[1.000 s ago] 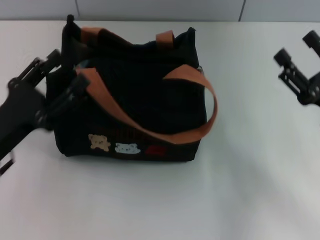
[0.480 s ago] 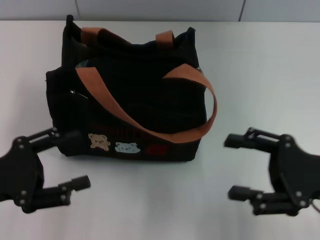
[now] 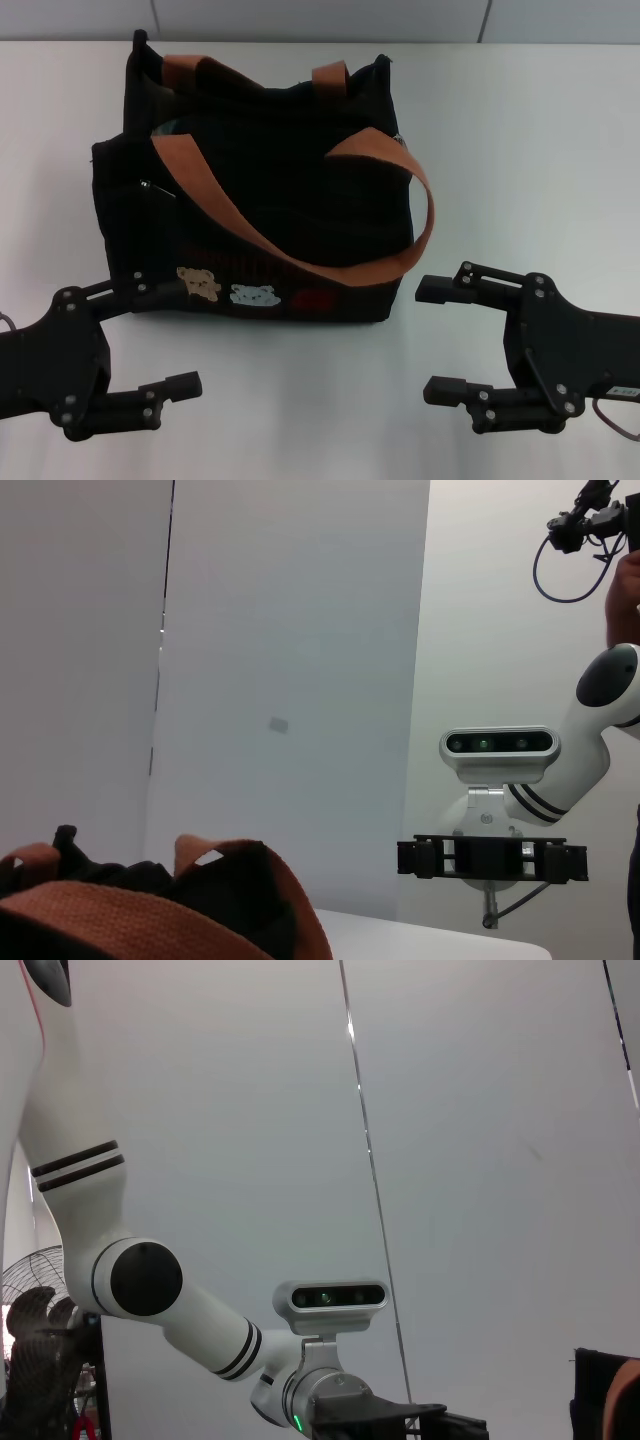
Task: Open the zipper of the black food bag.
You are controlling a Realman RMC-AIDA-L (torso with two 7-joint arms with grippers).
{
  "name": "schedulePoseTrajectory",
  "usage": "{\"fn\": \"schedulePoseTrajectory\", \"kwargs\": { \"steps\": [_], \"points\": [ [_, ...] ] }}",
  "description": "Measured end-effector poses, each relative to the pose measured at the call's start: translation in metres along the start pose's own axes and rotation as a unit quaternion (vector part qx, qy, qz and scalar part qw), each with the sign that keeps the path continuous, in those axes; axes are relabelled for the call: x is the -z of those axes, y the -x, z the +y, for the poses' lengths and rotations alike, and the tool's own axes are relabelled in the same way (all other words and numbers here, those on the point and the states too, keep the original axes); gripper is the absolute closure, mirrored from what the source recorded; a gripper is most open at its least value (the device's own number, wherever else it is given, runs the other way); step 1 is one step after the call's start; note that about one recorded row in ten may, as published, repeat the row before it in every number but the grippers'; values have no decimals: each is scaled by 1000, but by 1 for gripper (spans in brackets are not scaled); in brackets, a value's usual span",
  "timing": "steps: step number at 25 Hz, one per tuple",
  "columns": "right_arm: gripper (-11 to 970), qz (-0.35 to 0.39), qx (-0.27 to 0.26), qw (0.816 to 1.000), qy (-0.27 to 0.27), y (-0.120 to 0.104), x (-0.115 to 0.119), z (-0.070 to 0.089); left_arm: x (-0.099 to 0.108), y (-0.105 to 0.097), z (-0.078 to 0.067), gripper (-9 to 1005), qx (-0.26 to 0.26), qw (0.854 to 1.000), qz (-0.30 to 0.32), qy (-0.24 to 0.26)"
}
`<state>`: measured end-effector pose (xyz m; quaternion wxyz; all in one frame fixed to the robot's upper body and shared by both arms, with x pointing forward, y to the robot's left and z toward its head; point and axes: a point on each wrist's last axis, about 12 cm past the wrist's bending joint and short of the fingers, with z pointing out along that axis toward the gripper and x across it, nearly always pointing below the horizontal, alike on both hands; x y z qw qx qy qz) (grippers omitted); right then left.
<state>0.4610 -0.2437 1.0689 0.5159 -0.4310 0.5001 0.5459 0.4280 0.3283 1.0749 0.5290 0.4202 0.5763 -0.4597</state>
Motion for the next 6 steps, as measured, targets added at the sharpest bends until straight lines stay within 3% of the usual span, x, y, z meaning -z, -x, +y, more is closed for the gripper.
{"fn": "schedulePoseTrajectory", "kwargs": {
  "steps": [6],
  "points": [
    [159,-2,1,1000,5,1,0,1,-4,1,2,194,5,1000,-2,-5]
  ]
}}
